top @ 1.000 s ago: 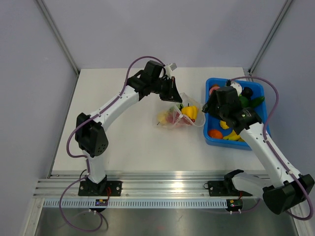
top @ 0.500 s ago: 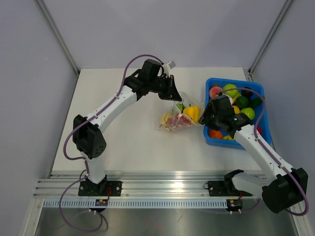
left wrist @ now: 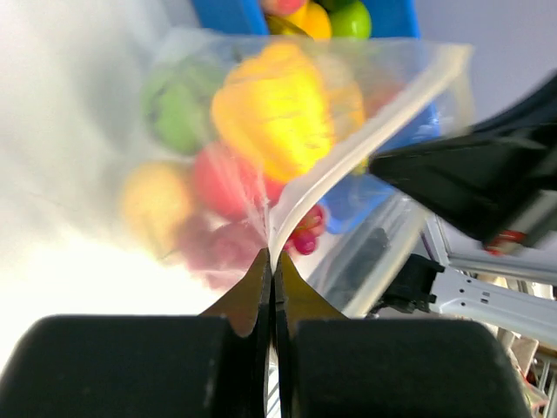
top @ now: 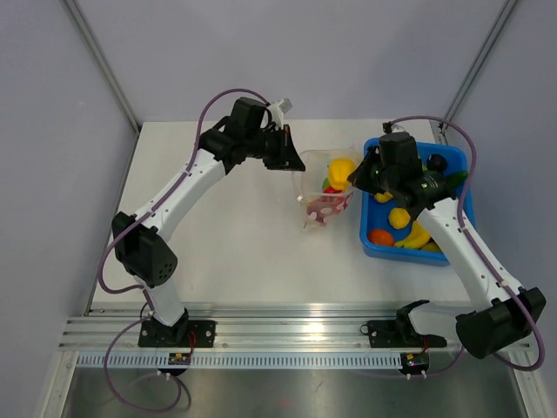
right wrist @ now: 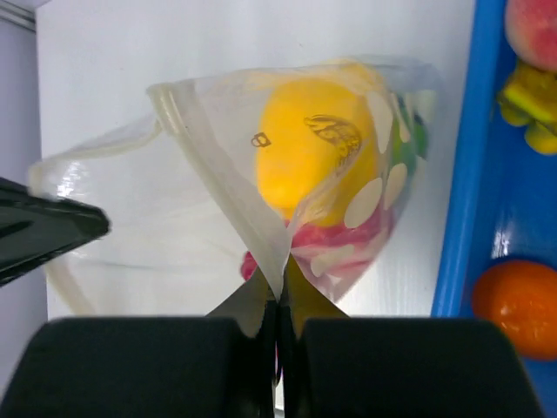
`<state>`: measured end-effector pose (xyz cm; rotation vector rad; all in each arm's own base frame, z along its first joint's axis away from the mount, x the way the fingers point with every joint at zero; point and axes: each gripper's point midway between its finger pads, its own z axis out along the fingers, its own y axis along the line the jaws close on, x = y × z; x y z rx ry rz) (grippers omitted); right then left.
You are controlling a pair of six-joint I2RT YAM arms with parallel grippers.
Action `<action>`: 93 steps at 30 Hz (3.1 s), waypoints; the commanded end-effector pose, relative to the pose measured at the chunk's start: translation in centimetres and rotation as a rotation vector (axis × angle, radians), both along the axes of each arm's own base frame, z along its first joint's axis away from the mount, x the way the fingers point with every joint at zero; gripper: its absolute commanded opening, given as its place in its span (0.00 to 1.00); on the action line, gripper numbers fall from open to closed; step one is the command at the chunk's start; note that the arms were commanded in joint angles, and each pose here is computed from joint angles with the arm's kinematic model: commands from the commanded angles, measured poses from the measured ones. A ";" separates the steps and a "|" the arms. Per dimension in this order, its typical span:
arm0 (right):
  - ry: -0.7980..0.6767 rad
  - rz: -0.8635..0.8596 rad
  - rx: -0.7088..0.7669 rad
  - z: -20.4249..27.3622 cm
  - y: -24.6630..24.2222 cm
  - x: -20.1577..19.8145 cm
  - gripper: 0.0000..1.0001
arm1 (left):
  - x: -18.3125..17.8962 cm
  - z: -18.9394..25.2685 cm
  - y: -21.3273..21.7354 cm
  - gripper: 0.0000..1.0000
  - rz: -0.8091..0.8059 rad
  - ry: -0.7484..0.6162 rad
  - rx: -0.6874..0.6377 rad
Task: Place the food in the zip-top bag and seal the zipper
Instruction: Adjust the zipper food storage bag at the center of the board, then pick up the fake fruit from the bin.
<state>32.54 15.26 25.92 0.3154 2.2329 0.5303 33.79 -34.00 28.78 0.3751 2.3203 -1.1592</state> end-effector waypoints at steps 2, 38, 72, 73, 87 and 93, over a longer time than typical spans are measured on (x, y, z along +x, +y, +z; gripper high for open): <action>-0.015 0.110 -0.033 0.8 1.6 1.8 0.00 | 0.0 0.2 0.5 0.00 0.010 -0.028 0.028; 0.289 -0.668 -0.371 -7.8 -23.2 -7.9 0.81 | -0.7 -3.3 -0.8 0.00 -0.037 0.011 0.078; 0.295 -0.884 -0.204 -14.8 -29.4 -3.9 0.88 | -1.5 -4.5 -0.6 0.00 -0.061 0.015 0.065; 0.291 -0.881 -0.198 -14.7 -29.3 -3.8 0.84 | -1.4 -4.5 -0.6 0.00 -0.061 0.013 0.064; 0.042 -0.671 -0.089 -4.0 -25.2 -3.2 0.54 | -1.0 -3.9 -1.4 0.00 -0.050 0.034 0.038; -0.087 -0.390 0.060 1.2 -19.2 -2.7 0.54 | -0.6 -3.0 -2.0 0.00 -0.048 0.026 0.012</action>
